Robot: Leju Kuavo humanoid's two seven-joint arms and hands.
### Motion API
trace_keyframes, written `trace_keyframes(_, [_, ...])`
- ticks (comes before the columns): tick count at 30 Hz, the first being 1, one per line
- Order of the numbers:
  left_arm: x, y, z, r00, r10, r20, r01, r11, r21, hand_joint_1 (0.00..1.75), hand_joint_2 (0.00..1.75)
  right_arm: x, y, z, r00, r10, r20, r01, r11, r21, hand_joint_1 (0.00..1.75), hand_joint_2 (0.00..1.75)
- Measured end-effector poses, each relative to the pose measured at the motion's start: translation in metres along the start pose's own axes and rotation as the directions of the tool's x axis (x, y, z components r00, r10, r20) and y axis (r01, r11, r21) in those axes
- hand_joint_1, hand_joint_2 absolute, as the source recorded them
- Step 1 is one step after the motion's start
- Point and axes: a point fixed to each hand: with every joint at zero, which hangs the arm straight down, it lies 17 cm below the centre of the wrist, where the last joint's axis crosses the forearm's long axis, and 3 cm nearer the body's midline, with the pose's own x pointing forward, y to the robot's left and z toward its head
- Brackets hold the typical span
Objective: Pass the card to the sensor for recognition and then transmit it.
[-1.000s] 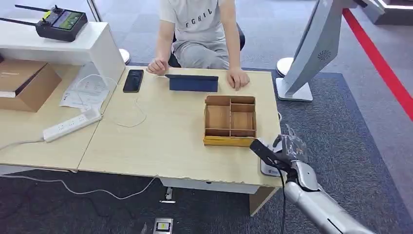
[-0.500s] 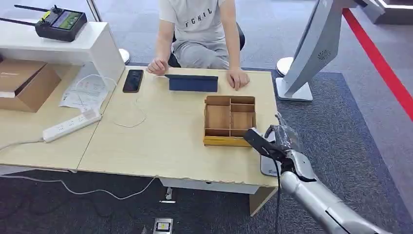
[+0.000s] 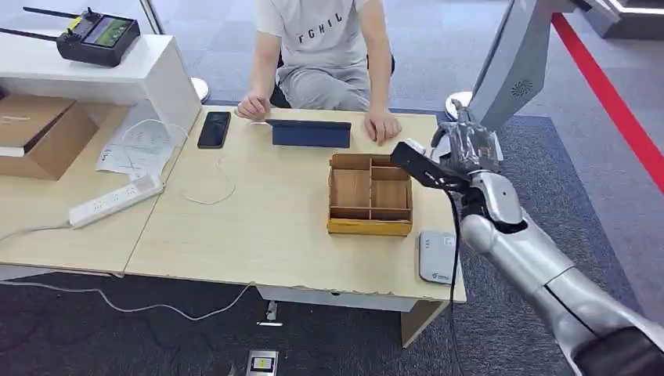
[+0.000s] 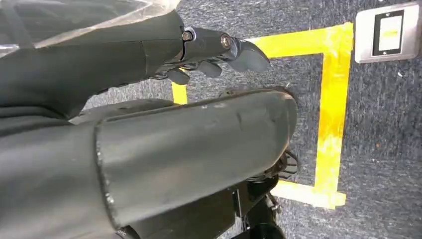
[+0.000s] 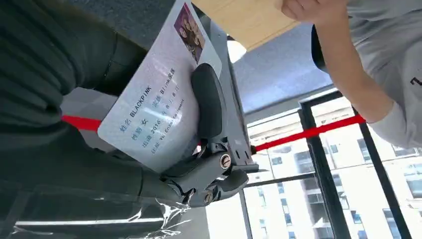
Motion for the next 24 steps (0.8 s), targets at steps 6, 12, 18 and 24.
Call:
trace_keyframes(6, [0.006, -0.002, 0.000, 1.000, -0.023, -0.001, 0.023, 1.000, -0.011, 0.00, 0.00, 0.030, -0.006, -0.004, 0.997, 0.023, 0.068, -0.022, 1.000, -0.007, 1.75, 1.75])
trace_keyframes(12, [0.012, -0.006, 0.000, 0.999, -0.044, 0.009, 0.044, 0.999, -0.023, 0.00, 0.00, 0.073, 0.003, -0.003, 0.990, 0.011, 0.143, -0.011, 1.000, 0.000, 1.75, 1.75])
trace_keyframes(18, [0.011, -0.008, 0.000, 0.999, -0.051, 0.006, 0.051, 0.998, -0.023, 0.00, 0.00, 0.107, 0.009, -0.008, 0.981, 0.023, 0.191, -0.025, 1.000, 0.007, 1.75, 1.75])
trace_keyframes(24, [0.008, -0.007, 0.000, 0.999, -0.051, -0.006, 0.051, 0.999, -0.013, 0.00, 0.00, 0.122, 0.013, -0.013, 0.977, 0.069, 0.204, -0.069, 0.998, -0.007, 1.75, 1.75])
